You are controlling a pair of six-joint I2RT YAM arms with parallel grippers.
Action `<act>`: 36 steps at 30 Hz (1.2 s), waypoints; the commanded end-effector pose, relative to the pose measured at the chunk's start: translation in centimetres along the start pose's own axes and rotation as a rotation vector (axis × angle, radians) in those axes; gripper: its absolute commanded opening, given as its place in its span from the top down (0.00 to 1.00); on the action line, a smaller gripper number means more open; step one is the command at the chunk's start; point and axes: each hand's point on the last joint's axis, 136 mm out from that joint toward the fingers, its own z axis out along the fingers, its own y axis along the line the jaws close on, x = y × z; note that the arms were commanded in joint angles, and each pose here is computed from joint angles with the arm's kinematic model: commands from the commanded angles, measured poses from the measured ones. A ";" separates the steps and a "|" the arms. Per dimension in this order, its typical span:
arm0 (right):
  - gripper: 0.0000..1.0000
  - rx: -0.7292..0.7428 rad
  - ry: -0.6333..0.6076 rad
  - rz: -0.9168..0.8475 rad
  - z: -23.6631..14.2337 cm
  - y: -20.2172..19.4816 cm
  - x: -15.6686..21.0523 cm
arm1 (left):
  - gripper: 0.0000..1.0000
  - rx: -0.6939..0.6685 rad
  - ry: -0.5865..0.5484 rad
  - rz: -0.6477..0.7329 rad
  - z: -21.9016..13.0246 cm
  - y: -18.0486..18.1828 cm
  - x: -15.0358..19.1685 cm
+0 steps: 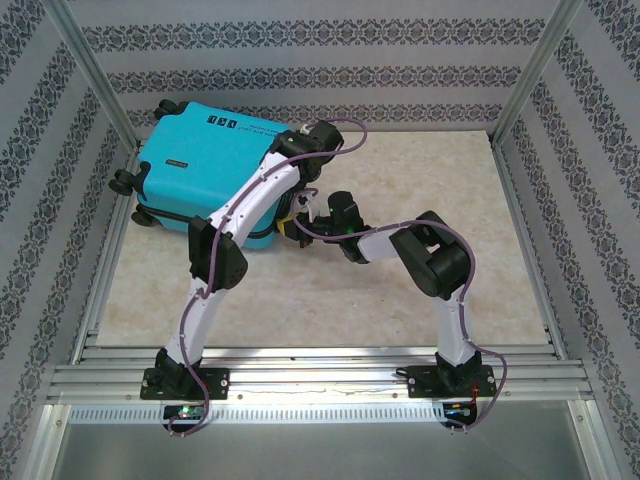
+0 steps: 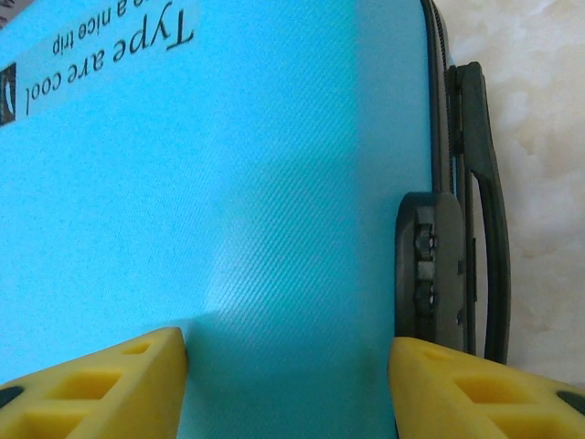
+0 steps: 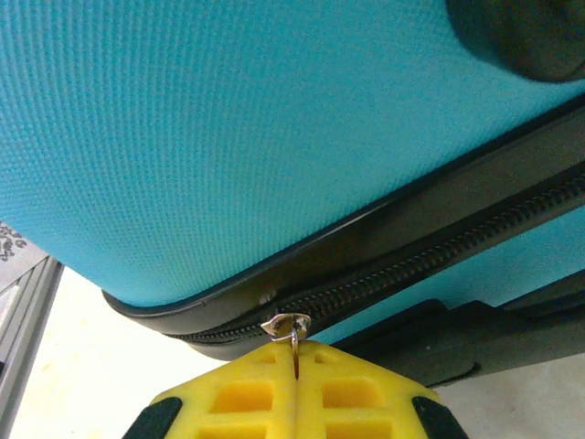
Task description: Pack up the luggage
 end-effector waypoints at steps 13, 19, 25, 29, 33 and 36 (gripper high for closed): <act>1.00 0.341 -0.231 0.041 -2.3 -7.9 -8.6 | 0.45 0.325 0.258 0.023 2.8 -4.1 9.3; 1.00 0.333 -0.227 0.063 -2.4 -11.1 -11.4 | 0.46 0.363 0.265 0.016 2.9 -4.8 10.6; 1.00 0.293 -0.228 0.091 -2.3 -14.2 -13.5 | 0.47 0.420 0.264 0.007 2.9 -6.0 11.5; 1.00 0.196 -0.209 0.055 -1.8 -12.3 -13.5 | 0.49 0.480 0.272 0.003 2.6 -7.1 13.2; 1.00 0.157 -0.192 0.024 -1.7 -10.0 -12.5 | 0.51 0.561 0.302 -0.013 1.9 -8.6 16.2; 1.00 0.139 -0.179 0.013 -1.7 -8.1 -11.1 | 0.51 0.591 0.318 -0.030 0.9 -9.0 19.0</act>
